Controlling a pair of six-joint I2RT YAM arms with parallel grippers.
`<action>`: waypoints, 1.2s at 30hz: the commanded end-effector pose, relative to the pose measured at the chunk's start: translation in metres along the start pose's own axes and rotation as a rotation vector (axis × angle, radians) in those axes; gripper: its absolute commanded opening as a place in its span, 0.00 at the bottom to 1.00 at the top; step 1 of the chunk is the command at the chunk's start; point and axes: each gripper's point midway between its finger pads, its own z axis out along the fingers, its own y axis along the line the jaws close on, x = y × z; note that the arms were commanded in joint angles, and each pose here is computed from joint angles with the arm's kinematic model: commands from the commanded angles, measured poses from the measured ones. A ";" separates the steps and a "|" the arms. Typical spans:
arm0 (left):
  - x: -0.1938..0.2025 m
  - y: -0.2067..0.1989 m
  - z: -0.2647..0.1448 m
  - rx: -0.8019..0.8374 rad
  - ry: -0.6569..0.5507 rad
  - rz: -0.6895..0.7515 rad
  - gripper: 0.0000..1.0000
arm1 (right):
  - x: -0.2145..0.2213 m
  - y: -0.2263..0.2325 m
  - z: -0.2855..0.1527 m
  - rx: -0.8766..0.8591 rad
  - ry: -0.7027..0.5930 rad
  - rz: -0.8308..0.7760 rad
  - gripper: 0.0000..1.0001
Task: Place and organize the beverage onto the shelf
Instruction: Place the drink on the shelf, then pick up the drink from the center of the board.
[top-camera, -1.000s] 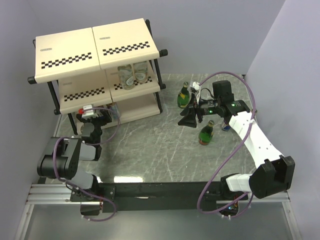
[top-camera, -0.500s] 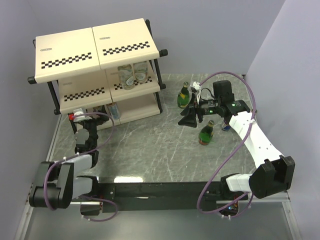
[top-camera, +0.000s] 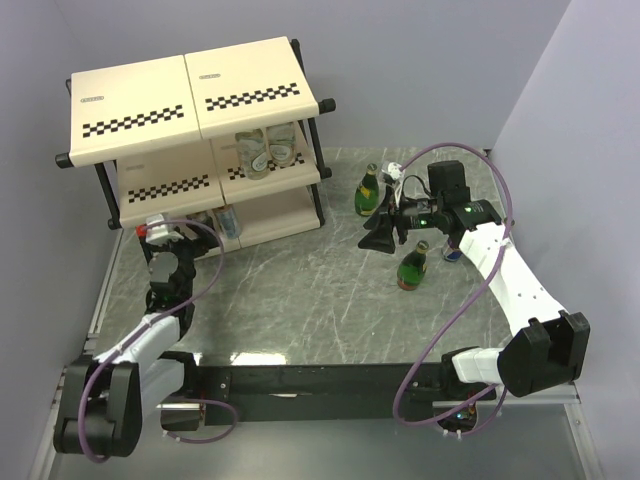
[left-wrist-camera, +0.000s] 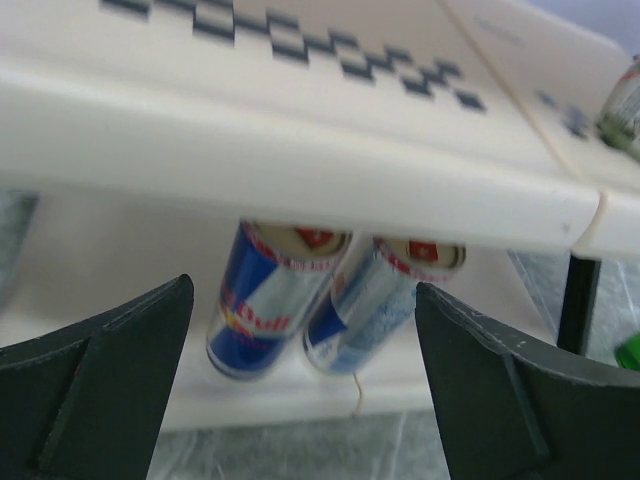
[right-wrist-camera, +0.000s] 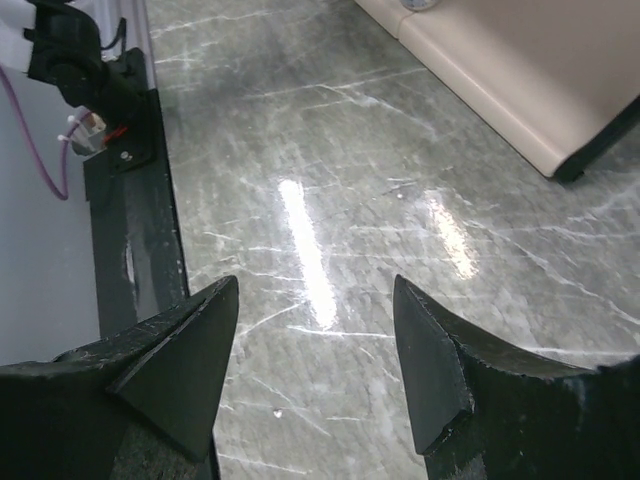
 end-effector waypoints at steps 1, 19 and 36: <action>0.002 -0.010 -0.005 0.024 0.054 -0.054 0.97 | -0.003 -0.009 -0.005 0.046 0.001 -0.037 0.70; -0.011 -0.073 -0.058 0.270 0.262 -0.290 0.96 | -0.027 -0.086 -0.111 0.659 -0.051 0.051 0.70; -0.063 -0.132 -0.108 0.593 0.403 -0.117 1.00 | 0.051 -0.126 -0.191 0.941 0.430 0.280 0.68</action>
